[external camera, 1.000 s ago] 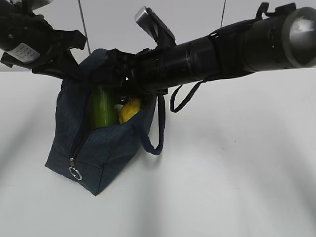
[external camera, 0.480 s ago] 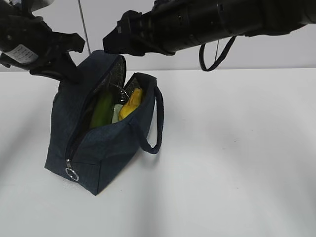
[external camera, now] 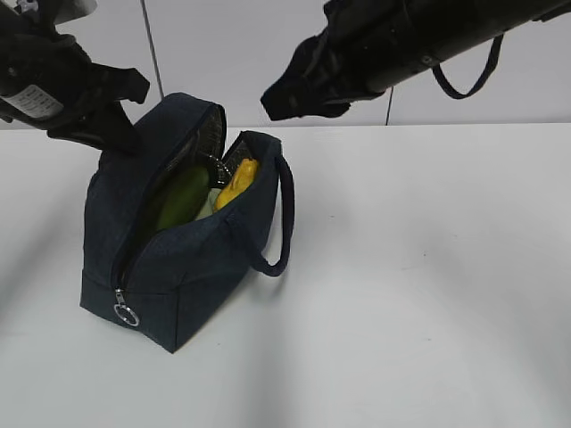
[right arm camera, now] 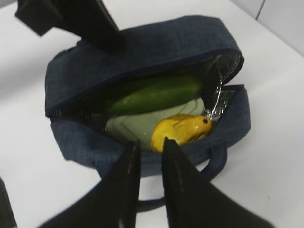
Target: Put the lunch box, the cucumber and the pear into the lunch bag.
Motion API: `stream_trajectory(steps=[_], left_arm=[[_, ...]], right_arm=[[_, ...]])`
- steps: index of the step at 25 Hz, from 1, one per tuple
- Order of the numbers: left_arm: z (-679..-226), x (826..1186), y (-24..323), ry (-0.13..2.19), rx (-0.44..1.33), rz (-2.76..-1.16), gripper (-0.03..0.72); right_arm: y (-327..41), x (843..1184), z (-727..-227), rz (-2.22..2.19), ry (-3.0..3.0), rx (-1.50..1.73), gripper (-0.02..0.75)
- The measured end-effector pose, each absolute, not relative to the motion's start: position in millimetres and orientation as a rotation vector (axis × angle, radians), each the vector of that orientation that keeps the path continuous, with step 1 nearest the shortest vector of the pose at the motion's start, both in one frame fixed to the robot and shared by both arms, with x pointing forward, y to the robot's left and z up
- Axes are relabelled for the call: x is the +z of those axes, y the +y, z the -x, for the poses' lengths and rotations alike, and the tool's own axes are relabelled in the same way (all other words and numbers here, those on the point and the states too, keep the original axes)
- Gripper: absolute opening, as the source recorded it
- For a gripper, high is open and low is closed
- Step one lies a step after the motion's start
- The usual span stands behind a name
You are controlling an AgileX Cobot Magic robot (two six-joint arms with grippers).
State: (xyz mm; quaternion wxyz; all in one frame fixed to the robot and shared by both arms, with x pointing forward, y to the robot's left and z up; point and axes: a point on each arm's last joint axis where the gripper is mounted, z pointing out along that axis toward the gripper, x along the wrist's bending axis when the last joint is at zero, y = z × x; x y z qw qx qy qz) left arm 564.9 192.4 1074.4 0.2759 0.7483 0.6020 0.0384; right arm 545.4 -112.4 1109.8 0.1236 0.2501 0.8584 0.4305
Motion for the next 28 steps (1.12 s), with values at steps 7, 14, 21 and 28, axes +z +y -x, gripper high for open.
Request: stream_trajectory(steps=[7,14,21,28], left_arm=[[-565,1074,193,1.618,0.105,-2.016,0.003],[-565,1074,193,1.617,0.108,-2.018,0.003],[-565,1074,194,1.617,0.115,-2.030,0.003],[-562,1072,196,1.623,0.115,-2.079,0.007]], right_arm=[[-128,1099,-538,-0.692,2.639,0.931,0.000],[-145,1088,-536,-0.645,2.716,0.604,0.000],[-154,1083,-526,-0.906,2.790,0.462,0.000],[-156,1084,-521,-1.143,2.762,0.450,0.000]])
